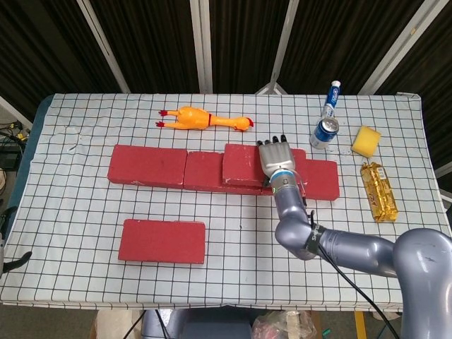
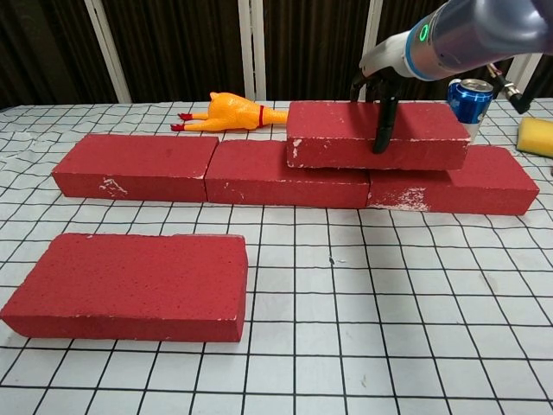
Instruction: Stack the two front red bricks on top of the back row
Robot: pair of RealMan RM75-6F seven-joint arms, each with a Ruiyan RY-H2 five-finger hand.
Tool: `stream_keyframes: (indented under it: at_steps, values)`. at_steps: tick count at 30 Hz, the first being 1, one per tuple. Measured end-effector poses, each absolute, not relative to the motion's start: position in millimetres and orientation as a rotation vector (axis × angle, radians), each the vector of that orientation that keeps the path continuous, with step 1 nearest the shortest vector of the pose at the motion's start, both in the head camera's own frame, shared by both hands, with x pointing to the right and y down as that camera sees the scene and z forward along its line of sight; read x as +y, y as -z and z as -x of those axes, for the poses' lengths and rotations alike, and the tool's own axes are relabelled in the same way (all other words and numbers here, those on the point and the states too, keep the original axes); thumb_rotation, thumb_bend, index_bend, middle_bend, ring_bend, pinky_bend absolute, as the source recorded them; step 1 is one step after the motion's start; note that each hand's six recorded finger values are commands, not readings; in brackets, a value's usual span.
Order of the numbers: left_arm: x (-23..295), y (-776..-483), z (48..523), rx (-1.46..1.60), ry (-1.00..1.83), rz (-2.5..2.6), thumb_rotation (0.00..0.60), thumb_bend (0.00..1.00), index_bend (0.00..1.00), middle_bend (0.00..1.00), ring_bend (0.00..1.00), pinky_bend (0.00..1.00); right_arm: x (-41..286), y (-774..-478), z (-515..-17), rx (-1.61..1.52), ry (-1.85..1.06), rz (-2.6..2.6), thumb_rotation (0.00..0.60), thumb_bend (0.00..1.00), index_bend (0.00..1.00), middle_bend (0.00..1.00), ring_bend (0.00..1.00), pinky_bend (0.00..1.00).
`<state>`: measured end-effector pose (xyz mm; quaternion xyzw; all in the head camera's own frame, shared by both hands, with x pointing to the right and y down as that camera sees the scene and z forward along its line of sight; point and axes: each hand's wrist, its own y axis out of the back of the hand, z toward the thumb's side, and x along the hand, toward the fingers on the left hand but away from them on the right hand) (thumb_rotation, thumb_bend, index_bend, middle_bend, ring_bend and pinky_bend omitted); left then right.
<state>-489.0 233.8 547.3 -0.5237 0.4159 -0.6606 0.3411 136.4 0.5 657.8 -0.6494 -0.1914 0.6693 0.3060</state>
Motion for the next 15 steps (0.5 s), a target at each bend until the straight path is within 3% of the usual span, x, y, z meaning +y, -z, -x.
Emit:
stream_keyframes:
  at_steps: [15]
  values:
    - [233.1,-550.1,489.2,1.072,1.728,1.362,0.6,0.0,0.16,0.0,0.0,0.12,3.8,-670.4,-128.1,-0.497,-1.789,1.691,0.6,0.16,0.27,0.29,0.1,0.0]
